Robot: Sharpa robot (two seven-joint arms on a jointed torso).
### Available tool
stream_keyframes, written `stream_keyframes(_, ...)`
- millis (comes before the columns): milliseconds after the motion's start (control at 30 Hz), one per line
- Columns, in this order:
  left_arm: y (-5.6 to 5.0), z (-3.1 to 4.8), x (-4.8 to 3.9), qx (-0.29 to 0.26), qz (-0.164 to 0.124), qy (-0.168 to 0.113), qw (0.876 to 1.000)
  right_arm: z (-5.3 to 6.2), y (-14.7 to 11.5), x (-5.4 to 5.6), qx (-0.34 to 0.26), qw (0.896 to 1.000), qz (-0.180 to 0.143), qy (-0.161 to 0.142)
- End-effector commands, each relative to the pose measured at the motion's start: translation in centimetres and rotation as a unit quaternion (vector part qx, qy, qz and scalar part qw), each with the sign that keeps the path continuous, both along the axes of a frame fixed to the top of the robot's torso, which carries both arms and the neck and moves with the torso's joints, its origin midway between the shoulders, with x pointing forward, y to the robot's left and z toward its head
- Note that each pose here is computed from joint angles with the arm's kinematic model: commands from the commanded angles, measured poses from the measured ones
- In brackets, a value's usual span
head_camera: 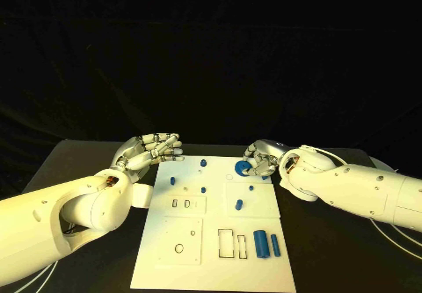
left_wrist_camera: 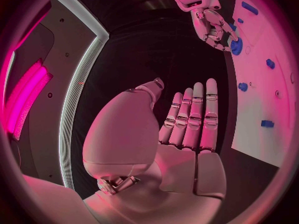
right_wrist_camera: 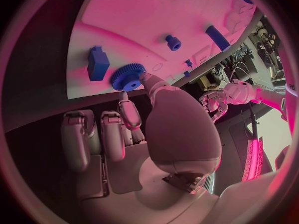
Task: Assemble the parts on the task board
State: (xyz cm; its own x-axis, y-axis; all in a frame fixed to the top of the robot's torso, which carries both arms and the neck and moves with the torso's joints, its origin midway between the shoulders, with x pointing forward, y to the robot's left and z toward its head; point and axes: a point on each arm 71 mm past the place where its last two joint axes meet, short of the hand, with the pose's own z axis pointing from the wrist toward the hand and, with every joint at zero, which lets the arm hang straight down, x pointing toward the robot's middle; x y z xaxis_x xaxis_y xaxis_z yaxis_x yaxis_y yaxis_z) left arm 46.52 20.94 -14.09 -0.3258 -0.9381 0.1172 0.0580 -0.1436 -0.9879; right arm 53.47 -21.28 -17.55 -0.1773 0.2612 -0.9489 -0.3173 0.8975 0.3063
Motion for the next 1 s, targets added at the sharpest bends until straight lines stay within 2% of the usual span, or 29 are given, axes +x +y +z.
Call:
stream_keyframes(33,-0.27,0.17,-0.05,-0.004,-0.011,-0.005,1.000,-0.30,0.11,0.01,-0.007,1.000,0.003,0.010)
stream_keyframes(633,-0.19,0.13,-0.02,-0.003,-0.011,-0.003,1.000,-0.64,0.45,0.04,-0.030,0.999,0.014,0.007)
stream_keyframes(1000,-0.11,0.12,-0.01,-0.002,-0.010,-0.002,1.000,-0.26,0.94,-0.28,-0.043,0.998,0.028,-0.031)
